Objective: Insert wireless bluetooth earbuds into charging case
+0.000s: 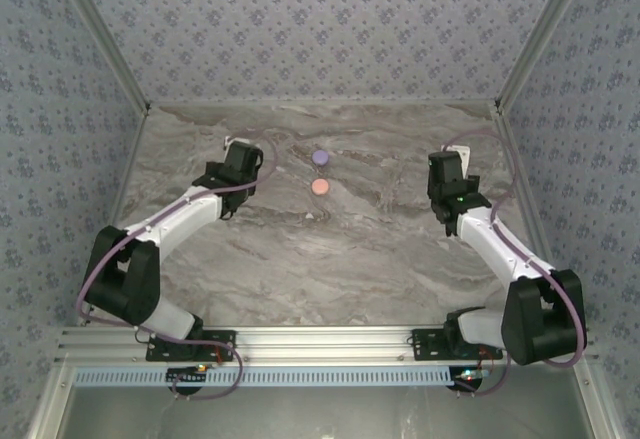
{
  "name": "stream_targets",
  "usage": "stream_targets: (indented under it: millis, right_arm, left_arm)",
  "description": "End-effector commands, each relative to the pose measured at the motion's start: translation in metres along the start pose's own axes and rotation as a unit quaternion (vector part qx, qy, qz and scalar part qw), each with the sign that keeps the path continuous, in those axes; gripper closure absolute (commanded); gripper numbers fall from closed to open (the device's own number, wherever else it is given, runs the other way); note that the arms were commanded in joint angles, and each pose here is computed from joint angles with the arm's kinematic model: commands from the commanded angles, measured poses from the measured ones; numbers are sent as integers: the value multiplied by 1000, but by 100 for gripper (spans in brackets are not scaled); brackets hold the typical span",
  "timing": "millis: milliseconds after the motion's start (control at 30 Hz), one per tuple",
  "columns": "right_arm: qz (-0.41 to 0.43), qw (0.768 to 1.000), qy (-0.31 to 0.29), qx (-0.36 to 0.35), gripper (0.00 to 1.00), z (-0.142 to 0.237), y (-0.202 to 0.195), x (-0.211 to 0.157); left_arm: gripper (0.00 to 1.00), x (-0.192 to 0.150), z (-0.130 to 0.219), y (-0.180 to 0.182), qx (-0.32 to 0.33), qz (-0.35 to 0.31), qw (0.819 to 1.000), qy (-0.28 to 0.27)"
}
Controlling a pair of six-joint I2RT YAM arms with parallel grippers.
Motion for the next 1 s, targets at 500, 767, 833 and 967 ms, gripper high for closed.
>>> stream_targets:
  millis: [500, 767, 833, 967]
  right_arm:
    - [-89, 996, -18, -23, 2, -49, -20, -39]
    - [-82, 991, -106, 24, 0, -49, -12, -41]
    - [-67, 990, -119, 43, 0, -50, -7, -42]
    - [-55, 984, -157, 63, 0, -48, -1, -44]
  left_arm:
    - [2, -34, -30, 88, 1, 79, 994, -79]
    - [1, -41, -28, 94, -105, 113, 979, -135]
    - [1, -43, -30, 92, -121, 107, 977, -142]
    - [1, -48, -31, 85, -166, 99, 968, -159]
Point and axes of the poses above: each hand's point on the last joint's axis, 136 mm out from that joint toward the fingers, its own z axis back along the fingers, its own y axis along the line the jaws close on, x = y × z, the point moved 5 cm from there along z, back along the fingers, and after that the axes turned 14 degrees about z, right-handed, at the moved point
